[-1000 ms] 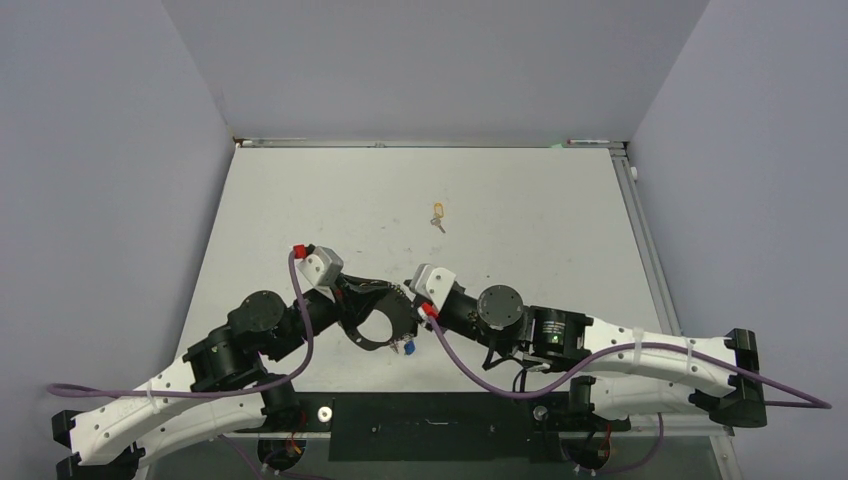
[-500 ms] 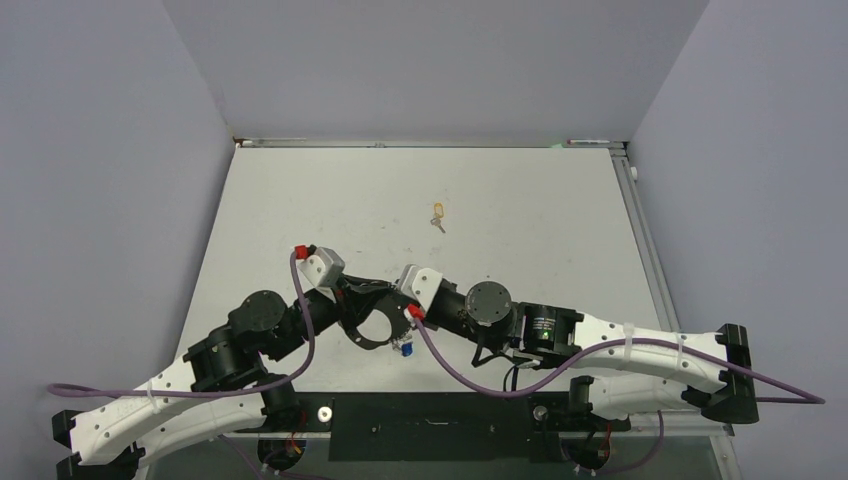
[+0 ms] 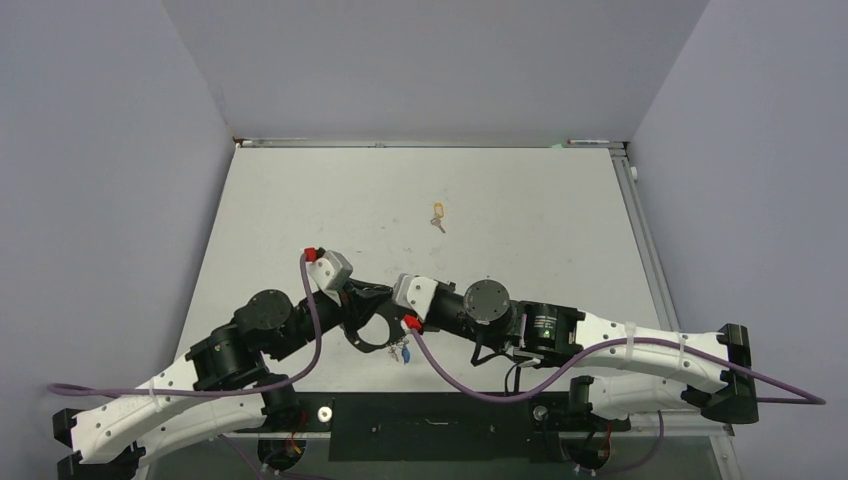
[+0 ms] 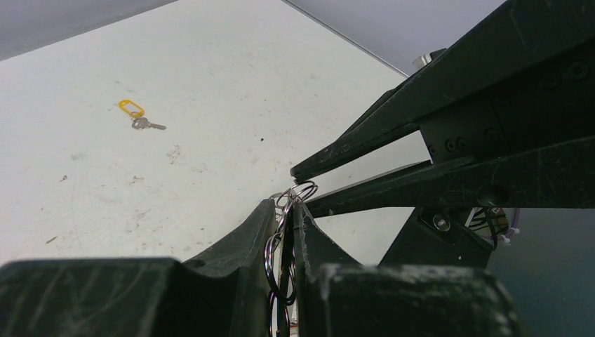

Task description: Put the keys on the keyring

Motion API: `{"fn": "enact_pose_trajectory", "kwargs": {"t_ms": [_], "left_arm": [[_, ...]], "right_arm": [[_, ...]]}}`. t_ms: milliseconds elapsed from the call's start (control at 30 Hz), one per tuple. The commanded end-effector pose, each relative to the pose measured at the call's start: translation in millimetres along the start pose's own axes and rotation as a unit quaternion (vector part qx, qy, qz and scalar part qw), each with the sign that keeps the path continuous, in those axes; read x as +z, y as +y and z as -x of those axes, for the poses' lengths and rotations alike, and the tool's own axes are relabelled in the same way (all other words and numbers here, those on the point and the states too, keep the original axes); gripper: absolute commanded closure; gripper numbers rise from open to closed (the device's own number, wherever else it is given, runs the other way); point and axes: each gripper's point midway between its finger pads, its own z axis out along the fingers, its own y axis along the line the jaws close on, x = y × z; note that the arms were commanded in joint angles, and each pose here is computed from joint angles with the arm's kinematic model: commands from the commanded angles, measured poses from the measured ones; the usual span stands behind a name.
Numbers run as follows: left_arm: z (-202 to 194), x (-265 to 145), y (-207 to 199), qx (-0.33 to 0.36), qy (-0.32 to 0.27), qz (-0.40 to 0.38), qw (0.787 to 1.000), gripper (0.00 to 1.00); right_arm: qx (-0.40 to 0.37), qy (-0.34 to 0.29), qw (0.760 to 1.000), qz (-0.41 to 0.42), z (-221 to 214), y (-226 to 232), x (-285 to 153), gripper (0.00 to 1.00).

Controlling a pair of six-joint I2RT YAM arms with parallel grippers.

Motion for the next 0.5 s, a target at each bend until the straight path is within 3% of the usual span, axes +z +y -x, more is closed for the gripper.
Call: {"fn": "enact_pose_trajectory", "kwargs": {"t_ms": [0,167,267,367,467], "left_arm": [[21.8,-1.2,-10.5,0.000,-0.030,-0.024,0.999,1.00],[22.9,-1.3,-12.8,0.000,-0.033,-0.030,0.999,1.00],[22.5,-1.7,-13.3,0.002,-0.033,-0.033,0.999,1.00],[22.8,-1.9,-14.4,0.002,-0.035,-0.036,0.999,1.00],[23.7,-2.4,-16.2,0.003,-0.039,-0.042,0.998,1.00]], "right_arm": [[-0.012,-0.027,0.999,0.014,21.0,1.4,0.9,0.81],[-0.006,0.000,1.000,0.008,9.7,1.3,3.6,0.78],[-0.001,0.003,1.000,0.007,8.4,1.8,3.4,0.82],[0.004,0.004,1.000,0.006,8.5,1.2,2.8,0.93],[0.009,0.009,1.000,0.000,6.0,0.3,2.7,0.95]]}}
